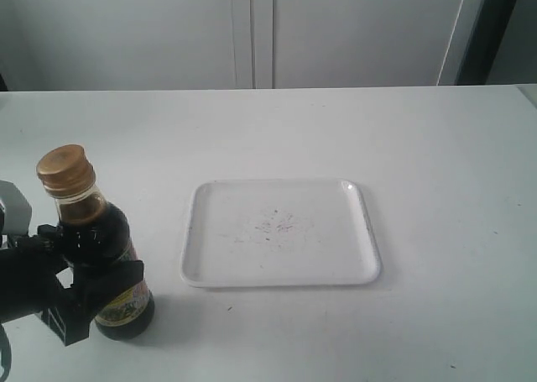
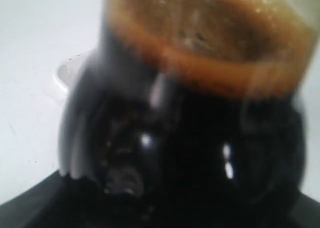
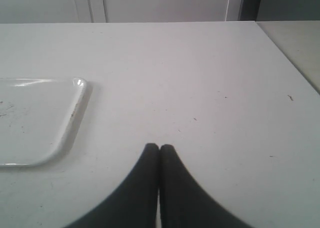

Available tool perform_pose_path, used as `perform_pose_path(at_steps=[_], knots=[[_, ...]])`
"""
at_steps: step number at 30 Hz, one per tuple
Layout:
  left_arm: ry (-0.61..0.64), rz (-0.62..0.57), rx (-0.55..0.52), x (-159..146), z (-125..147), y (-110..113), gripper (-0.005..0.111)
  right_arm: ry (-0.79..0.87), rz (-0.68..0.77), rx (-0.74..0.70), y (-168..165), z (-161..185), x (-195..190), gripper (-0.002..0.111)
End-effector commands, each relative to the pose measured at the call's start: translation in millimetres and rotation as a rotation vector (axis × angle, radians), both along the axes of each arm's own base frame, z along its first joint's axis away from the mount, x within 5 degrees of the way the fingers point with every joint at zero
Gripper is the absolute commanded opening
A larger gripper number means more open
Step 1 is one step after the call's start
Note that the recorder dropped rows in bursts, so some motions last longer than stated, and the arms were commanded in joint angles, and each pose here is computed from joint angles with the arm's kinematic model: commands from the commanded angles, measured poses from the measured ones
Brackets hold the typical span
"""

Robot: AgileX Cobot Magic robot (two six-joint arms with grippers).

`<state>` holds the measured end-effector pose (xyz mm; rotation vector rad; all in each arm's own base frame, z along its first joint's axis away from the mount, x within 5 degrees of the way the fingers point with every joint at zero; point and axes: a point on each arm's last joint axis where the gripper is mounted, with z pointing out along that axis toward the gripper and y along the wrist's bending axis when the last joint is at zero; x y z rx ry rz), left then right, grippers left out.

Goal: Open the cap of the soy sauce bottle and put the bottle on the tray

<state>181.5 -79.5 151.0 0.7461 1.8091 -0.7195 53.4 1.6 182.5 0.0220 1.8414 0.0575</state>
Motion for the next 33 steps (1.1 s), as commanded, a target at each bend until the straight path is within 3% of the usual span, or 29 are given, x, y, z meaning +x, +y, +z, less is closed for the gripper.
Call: perform_pose_path(at_steps=[1, 3, 4, 7, 18, 26, 33], knots=[[0.006, -0.006, 0.001, -1.7, -1.1, -0.6, 0.019, -0.008, -0.008, 0.005, -0.3, -0.8, 0.0, 0.0], [-0.013, -0.027, 0.019, -2.5, -1.4, -1.1, 0.003, -0.008, -0.008, 0.005, -0.3, -0.8, 0.0, 0.0], [-0.024, -0.038, 0.03, -3.0, -1.5, -1.4, 0.0, -0.008, -0.008, 0.005, -0.3, -0.8, 0.0, 0.0], [-0.06, -0.101, 0.071, -6.4, -2.7, -3.2, 0.0, -0.008, -0.008, 0.005, -0.3, -0.8, 0.0, 0.0], [-0.095, -0.119, 0.096, -6.6, -2.8, -3.3, 0.0, -0.086, -0.007, -0.065, -1.8, 6.1, 1.5, 0.0], [-0.097, -0.12, 0.098, -6.6, -2.8, -3.3, 0.0, -0.393, -0.001, -0.03, -0.1, 33.9, 2.4, 0.0], [-0.098, -0.129, 0.101, -7.3, -3.0, -3.6, 0.0, -0.634, 0.019, 0.195, 1.0, 55.9, -3.1, 0.0]])
